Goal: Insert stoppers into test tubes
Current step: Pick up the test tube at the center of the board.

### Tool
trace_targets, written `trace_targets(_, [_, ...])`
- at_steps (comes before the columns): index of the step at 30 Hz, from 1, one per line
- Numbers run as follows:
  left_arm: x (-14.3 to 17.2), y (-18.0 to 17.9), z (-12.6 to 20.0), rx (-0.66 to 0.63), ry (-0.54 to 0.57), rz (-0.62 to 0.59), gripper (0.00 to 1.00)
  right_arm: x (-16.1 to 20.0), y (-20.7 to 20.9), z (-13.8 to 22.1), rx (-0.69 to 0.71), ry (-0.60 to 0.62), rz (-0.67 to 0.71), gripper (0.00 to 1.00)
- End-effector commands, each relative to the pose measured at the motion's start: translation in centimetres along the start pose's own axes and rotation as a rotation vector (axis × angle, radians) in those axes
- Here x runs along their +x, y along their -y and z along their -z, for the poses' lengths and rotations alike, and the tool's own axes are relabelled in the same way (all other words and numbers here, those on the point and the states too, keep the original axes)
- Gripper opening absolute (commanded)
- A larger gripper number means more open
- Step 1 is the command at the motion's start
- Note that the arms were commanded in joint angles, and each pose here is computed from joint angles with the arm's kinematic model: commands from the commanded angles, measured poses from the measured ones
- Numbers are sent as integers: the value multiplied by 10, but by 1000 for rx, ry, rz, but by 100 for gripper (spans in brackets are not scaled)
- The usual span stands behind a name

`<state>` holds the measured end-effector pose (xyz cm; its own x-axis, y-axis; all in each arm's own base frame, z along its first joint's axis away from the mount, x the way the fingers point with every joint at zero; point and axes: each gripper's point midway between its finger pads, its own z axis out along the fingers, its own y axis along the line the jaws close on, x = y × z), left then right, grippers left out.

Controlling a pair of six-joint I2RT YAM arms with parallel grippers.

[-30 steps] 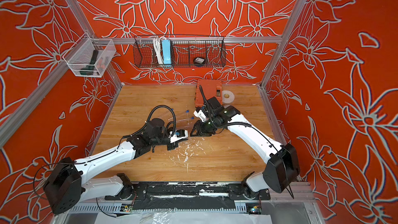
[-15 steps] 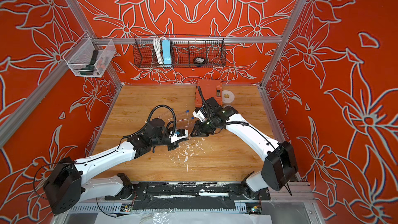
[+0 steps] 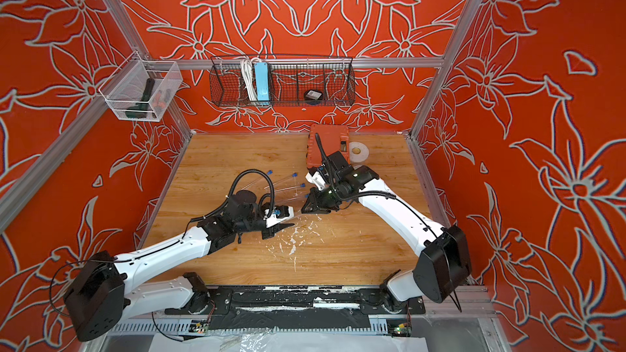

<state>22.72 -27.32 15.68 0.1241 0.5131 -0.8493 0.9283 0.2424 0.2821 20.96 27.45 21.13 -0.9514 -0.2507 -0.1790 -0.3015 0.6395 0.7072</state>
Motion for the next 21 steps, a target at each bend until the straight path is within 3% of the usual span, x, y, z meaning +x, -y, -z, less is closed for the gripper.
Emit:
trace_targets(1, [-21, 1, 12, -31, 114, -47, 39, 11, -9, 15, -46, -9, -10, 11])
trace_targets(8, [-53, 13, 42, -70, 348, -101, 43, 16, -16, 22, -70, -32, -12, 11])
trace_targets(21, [-32, 0, 28, -110, 233, -44, 46, 10, -40, 24, -166, -48, 12, 11])
